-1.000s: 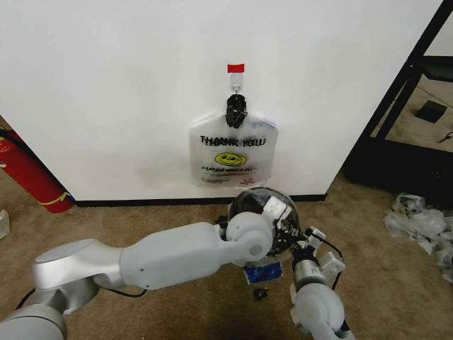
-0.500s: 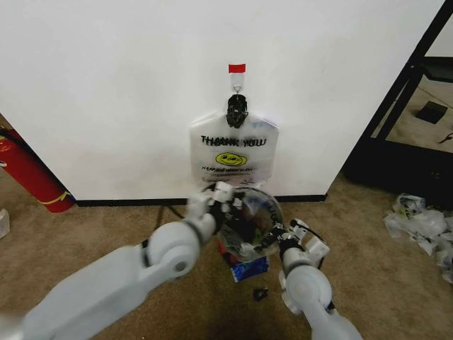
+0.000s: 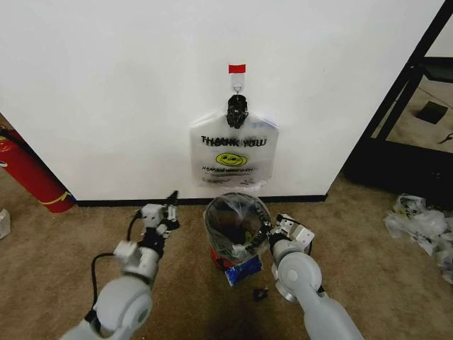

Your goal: Pick up the garbage bag from the wall and place it over the trash bin.

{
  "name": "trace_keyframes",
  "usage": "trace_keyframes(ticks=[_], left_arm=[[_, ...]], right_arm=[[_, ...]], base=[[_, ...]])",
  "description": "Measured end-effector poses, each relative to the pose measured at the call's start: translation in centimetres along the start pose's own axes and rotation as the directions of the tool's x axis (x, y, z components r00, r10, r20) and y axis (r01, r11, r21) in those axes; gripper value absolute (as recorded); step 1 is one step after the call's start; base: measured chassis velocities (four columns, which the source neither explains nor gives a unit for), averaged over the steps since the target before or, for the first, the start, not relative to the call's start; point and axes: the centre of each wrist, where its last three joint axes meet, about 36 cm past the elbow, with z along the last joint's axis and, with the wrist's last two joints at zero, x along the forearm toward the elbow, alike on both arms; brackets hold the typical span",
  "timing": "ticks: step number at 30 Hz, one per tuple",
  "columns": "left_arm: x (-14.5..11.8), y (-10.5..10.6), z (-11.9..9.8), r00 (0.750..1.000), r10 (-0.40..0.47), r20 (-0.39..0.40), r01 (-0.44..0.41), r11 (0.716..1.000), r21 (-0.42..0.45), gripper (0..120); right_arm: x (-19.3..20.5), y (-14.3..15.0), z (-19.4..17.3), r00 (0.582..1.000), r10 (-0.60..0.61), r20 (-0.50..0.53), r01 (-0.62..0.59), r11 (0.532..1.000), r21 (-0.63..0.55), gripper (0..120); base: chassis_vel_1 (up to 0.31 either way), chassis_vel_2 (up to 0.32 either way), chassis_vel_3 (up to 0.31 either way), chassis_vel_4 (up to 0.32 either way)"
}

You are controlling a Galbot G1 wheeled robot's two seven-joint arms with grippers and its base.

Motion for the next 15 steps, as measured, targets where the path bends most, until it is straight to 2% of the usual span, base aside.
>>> trace_keyframes(ticks=[2, 5, 10, 14, 15], left_arm=[[1.1, 0.4, 0.3, 0.999, -0.018, 0.044, 0.019, 0.999, -0.026, 0], [2.0, 0.8, 0.3, 0.998, -0.033, 0.053, 0.035, 0.999, -0.034, 0], [4.9, 2.1, 0.2, 0.995, -0.101, 0.014, 0.102, 0.995, -0.015, 22], [5.6, 2.2, 0.3, 0.993, -0.120, -0.002, 0.120, 0.993, -0.010, 34], [5.7, 2.2, 0.3, 0.992, -0.123, -0.005, 0.123, 0.992, -0.009, 37]], right_arm=[[0.0, 0.0, 0.1, 1.000, -0.007, 0.002, 0.007, 1.000, -0.005, 0], [-0.1, 0.0, 0.1, 1.000, -0.010, 0.005, 0.010, 1.000, -0.014, 0], [-0.3, 0.1, 0.2, 1.000, -0.017, 0.002, 0.017, 1.000, -0.019, 0], [-0.5, 0.0, 0.6, 1.000, -0.008, -0.012, 0.008, 1.000, -0.003, 0], [-0.5, 0.0, 0.6, 1.000, -0.006, -0.016, 0.006, 1.000, 0.001, 4]], base=[[0.000, 0.000, 0.000, 0.000], [0.000, 0.000, 0.000, 0.000], [0.000, 0.000, 0.000, 0.000], [0.000, 0.000, 0.000, 0.000], [0.000, 0.000, 0.000, 0.000]])
